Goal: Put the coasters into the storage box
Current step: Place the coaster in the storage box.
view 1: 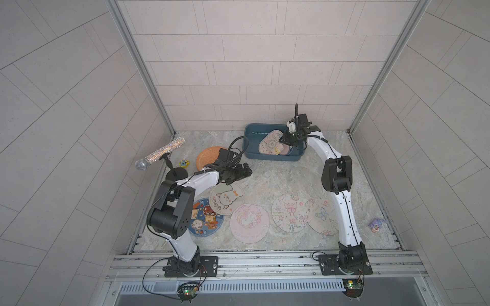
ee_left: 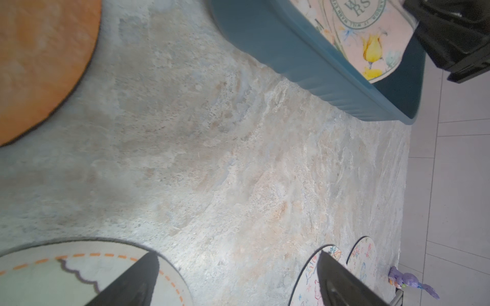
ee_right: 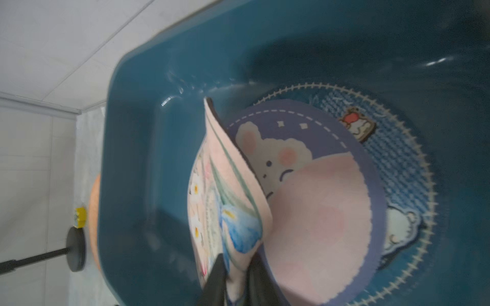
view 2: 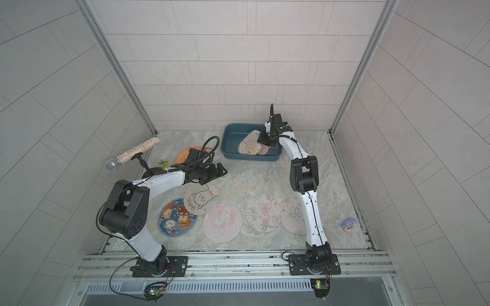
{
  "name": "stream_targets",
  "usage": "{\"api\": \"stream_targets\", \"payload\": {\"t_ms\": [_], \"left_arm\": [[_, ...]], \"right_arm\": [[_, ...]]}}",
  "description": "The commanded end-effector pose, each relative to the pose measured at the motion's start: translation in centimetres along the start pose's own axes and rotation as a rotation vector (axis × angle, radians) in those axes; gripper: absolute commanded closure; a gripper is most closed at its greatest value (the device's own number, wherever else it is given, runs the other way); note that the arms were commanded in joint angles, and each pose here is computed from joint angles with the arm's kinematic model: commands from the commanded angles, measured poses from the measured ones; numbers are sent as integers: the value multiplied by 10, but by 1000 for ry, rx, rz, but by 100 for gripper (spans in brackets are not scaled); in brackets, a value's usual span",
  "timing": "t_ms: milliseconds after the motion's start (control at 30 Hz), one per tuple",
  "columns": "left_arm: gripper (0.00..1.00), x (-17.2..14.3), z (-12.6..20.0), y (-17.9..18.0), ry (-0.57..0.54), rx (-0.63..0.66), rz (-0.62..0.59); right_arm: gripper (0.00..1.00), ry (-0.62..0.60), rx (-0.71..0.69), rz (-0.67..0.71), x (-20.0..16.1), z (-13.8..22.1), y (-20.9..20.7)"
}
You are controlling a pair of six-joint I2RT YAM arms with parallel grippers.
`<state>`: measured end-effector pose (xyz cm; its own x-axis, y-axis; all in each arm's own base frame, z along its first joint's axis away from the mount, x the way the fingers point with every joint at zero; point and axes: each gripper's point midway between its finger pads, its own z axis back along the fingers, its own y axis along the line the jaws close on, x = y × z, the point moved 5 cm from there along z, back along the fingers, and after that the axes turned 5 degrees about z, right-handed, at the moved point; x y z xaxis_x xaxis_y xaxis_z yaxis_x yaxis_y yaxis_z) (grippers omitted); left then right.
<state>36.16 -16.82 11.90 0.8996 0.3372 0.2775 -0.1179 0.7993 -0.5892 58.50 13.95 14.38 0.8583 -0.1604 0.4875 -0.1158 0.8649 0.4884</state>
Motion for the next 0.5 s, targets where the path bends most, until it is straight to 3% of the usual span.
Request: {"api": "stream_targets", "payload": {"t_ms": [0, 67, 167, 467], "left_arm": [[1, -1, 12, 6, -20, 54, -12], [0, 0, 15, 8, -30, 71, -12], [0, -1, 19, 10, -38, 87, -12], [0, -3, 30, 18, -49, 112, 8]], "right_arm": [[52, 9, -83, 65, 0, 17, 1], [39, 2, -111, 96, 2, 26, 4], [29, -16, -151, 145, 5, 39, 11], [26, -11, -76, 211, 1, 67, 47]]}}
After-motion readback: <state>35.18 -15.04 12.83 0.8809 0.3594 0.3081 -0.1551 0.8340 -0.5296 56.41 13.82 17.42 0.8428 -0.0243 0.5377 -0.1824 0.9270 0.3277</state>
